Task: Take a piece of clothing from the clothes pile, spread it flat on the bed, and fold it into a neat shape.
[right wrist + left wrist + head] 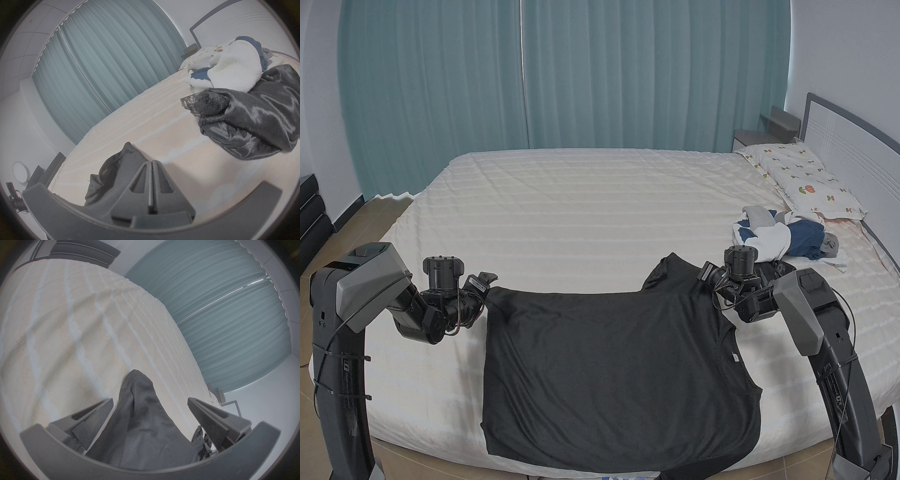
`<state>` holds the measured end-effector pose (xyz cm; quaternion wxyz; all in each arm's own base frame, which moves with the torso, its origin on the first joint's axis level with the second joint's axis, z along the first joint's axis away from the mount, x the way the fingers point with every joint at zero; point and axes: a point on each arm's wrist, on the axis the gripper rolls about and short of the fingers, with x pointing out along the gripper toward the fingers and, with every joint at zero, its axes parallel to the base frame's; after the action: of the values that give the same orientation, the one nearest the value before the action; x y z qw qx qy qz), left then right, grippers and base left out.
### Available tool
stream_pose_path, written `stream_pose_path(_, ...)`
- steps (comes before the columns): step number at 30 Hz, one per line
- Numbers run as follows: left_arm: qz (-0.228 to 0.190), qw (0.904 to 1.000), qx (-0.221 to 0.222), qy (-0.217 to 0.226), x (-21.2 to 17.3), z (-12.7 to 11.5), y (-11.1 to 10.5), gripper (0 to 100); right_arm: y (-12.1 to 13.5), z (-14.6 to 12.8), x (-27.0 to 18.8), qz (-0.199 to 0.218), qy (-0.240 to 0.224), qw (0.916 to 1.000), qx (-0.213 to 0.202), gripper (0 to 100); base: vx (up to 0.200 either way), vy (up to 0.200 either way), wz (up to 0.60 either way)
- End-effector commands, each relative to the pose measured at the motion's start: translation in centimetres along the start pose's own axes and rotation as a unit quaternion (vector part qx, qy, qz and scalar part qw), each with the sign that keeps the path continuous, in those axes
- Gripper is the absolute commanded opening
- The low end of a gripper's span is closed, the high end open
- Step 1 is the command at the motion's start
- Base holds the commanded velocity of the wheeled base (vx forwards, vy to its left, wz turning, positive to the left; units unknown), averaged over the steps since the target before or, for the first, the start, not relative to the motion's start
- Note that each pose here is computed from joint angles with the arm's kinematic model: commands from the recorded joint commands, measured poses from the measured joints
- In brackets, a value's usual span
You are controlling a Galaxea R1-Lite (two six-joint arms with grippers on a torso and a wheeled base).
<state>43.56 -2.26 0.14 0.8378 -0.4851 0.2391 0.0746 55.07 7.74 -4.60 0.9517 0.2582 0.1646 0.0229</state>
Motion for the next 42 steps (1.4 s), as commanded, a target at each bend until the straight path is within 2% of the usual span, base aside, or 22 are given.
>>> stream_pose_path(1,0.000,1.0000,-0.001,-0.001,0.1,0.1,0.1,100,0.0,0.1,0.0,-0.001,0.000,1.0000,-0.001,0,0.000,0.000,0.00)
stream_pose_path(3,-0.001,1.0000,-0.001,-0.002,0.1,0.1,0.0,100,0.0,0.1,-0.1,-0.003,0.000,1.0000,-0.003,0,0.000,0.000,0.00)
stream_pose_path(4,-0.002,1.0000,-0.001,-0.004,0.2,0.3,0.0,100,0.0,0.3,-0.2,-0.006,-0.001,1.0000,-0.004,100,0.000,0.000,0.00)
stream_pose_path(14,-0.005,0.9999,-0.003,-0.012,0.5,1.0,0.1,100,-0.7,1.5,-0.4,-0.015,-0.018,0.9997,0.003,100,0.000,0.000,0.00)
stream_pose_path(20,-0.003,0.9999,-0.003,-0.011,0.4,0.9,0.2,100,0.1,0.4,-1.4,-0.003,0.023,0.9997,0.003,100,0.000,0.000,0.00)
stream_pose_path(30,-0.004,0.9999,-0.003,-0.011,0.4,0.9,0.1,100,0.6,-1.6,-1.4,0.002,0.056,0.9984,-0.002,100,0.000,0.000,0.00)
stream_pose_path(31,-0.003,0.9999,-0.002,-0.010,0.4,0.9,0.1,100,0.5,-1.7,-1.4,0.002,0.057,0.9984,-0.002,0,0.000,0.000,0.00)
stream_pose_path(37,-0.003,0.9999,-0.002,-0.011,0.5,0.9,0.2,100,0.2,-1.3,-1.3,0.001,0.049,0.9988,0.001,0,0.000,0.000,0.00)
stream_pose_path(42,-0.004,0.9999,-0.001,-0.011,0.5,0.9,0.1,100,-0.8,0.5,-1.2,-0.010,0.018,0.9998,0.005,0,0.000,0.000,0.00)
